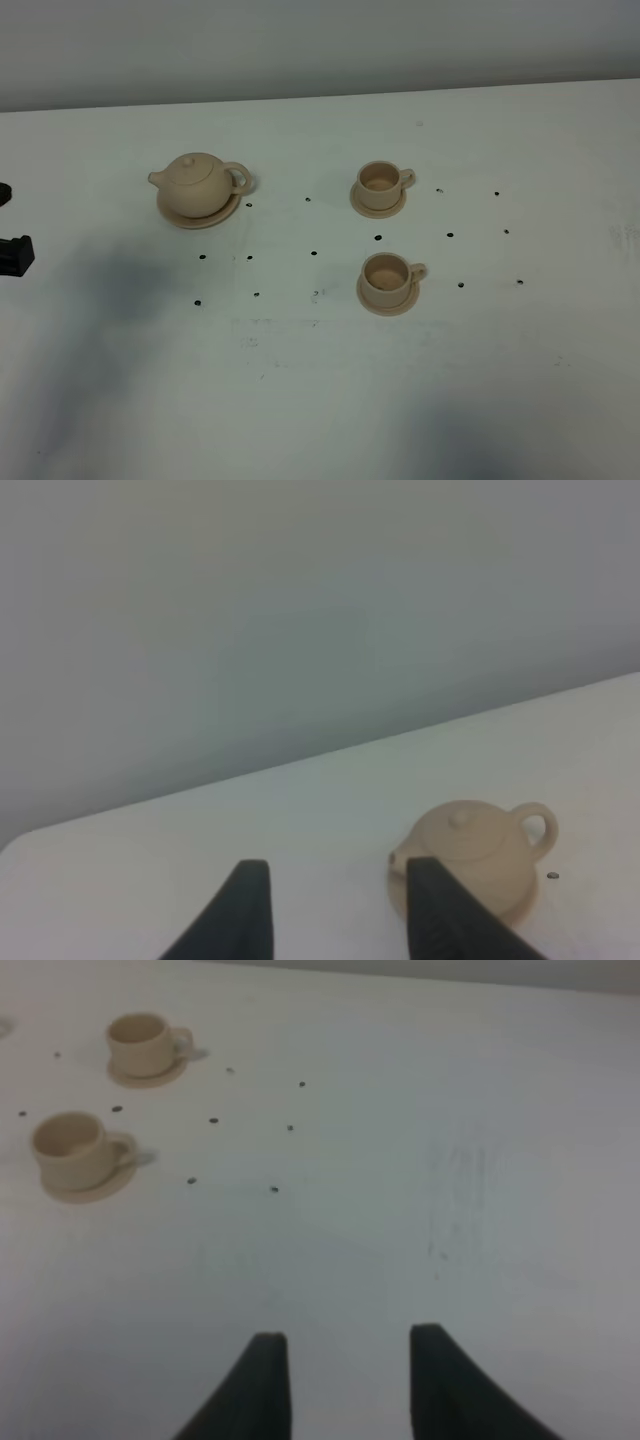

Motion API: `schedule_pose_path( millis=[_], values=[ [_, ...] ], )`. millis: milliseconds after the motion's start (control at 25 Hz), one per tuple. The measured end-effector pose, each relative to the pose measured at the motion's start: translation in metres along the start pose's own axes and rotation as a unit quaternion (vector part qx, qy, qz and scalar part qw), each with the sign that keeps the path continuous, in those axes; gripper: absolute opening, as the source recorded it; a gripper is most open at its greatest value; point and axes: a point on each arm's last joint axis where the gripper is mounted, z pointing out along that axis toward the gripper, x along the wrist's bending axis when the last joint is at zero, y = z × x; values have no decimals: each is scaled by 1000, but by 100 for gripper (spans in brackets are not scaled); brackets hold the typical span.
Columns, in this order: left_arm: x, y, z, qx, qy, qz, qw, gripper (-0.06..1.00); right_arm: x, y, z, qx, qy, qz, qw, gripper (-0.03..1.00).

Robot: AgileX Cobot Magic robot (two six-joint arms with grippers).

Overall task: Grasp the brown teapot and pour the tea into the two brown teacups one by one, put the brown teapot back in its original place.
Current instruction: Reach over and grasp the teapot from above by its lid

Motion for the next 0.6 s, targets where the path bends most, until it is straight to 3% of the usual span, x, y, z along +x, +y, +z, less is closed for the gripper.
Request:
schedule_pose_path(
  millis=[600],
  values=[
    [-1, -6, 11, 23, -5, -1, 1000, 31, 0, -4, 4, 11, -1, -1, 1000, 32]
  ],
)
